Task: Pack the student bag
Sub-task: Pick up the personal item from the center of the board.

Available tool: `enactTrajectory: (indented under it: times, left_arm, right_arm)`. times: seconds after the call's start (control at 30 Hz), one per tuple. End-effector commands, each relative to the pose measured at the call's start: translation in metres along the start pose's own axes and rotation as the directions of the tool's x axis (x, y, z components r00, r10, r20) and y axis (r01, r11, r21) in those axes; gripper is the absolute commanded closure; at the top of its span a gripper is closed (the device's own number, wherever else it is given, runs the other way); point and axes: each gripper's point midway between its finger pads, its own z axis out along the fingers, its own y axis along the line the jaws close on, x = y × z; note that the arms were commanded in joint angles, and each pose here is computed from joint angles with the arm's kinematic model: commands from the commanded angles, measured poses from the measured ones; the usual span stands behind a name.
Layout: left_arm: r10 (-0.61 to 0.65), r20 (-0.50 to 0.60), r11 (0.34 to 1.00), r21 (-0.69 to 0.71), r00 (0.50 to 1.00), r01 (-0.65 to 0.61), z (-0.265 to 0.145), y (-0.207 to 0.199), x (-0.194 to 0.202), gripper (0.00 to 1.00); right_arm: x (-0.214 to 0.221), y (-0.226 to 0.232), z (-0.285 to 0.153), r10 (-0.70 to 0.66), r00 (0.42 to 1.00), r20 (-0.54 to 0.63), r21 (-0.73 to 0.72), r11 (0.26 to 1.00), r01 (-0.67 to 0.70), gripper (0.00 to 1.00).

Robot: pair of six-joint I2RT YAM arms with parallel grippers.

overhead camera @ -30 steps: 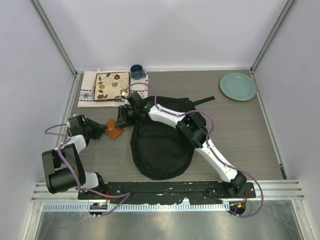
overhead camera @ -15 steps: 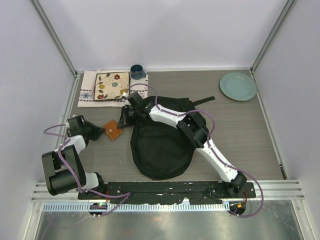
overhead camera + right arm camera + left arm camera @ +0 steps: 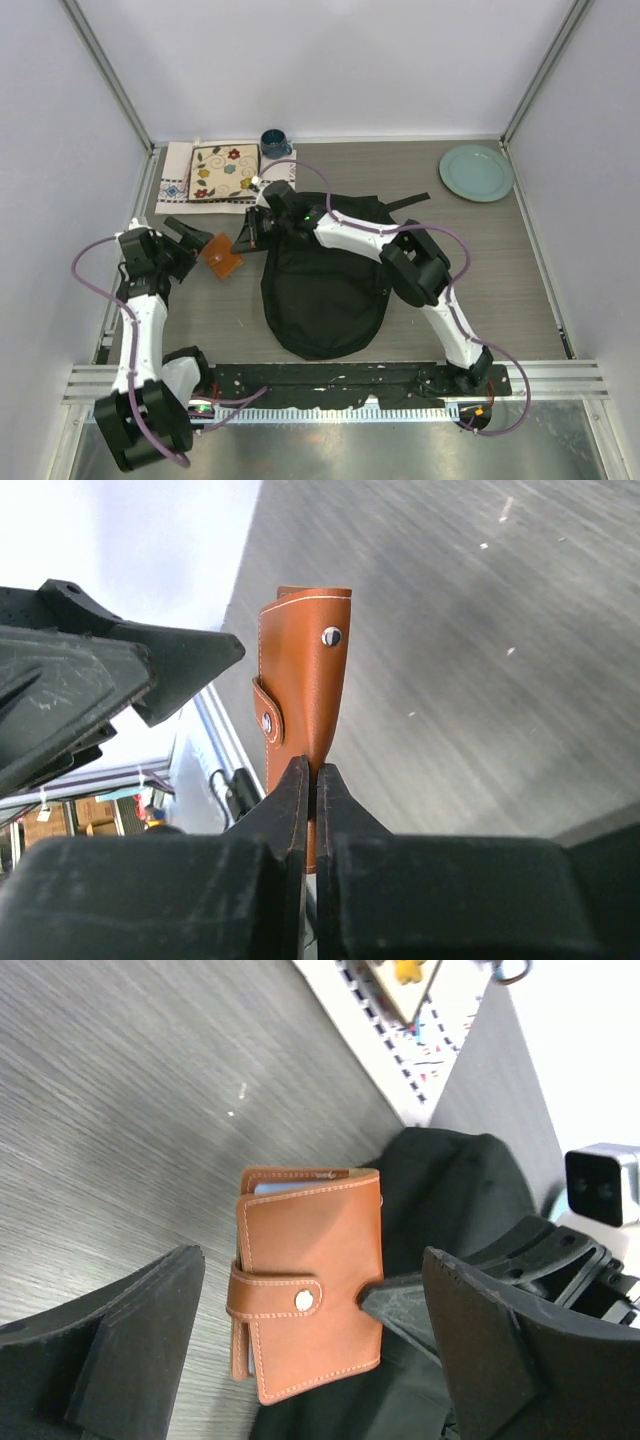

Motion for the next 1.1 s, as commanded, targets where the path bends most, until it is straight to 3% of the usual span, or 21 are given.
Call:
enactTrajectory:
  times: [0.0,0.2,0.37,0.53,0.67,0.87,1.07]
  left_arm:
    - [0.035,0.014,0.998,0.044,0.999,-0.035,-0.036,-0.020,0.002,0.05]
    - [-0.008,-0.025,0.981,0.193,1.000,0.013,-0.064,-0.044,0.025,0.00]
    - [-0.032,-0.067,0.893,0.447,0.997,0.059,-0.091,-0.084,0.039,0.00]
    - [0.026,-0.124,0.847,0.530,0.992,0.044,-0.099,-0.106,0.049,0.02]
    - [0.084,-0.108,0.809,0.588,0.991,-0.004,-0.113,-0.129,0.056,0.02]
    - [0.229,-0.171,0.763,0.642,0.958,-0.068,-0.116,-0.155,0.094,0.04]
    - [0.252,-0.168,0.725,0.685,0.953,-0.072,-0.119,-0.171,0.108,0.11]
  right_arm:
    - [-0.036,0.083,-0.057,-0.057,0.981,0.188,-0.149,0.985,0.086,1.00]
    - [-0.014,0.074,-0.104,-0.034,0.958,0.284,-0.096,0.993,0.063,1.00]
    - [0.005,0.075,-0.151,0.018,0.933,0.359,-0.111,0.993,0.024,1.00]
    - [0.013,0.077,-0.188,0.093,0.890,0.446,-0.147,0.989,-0.030,1.00]
    - [0.016,0.077,-0.215,0.145,0.849,0.508,-0.170,0.983,-0.066,1.00]
    - [0.017,0.084,-0.230,0.183,0.824,0.536,-0.214,0.974,-0.077,1.00]
    - [0.019,0.083,-0.238,0.209,0.811,0.546,-0.230,0.969,-0.095,1.00]
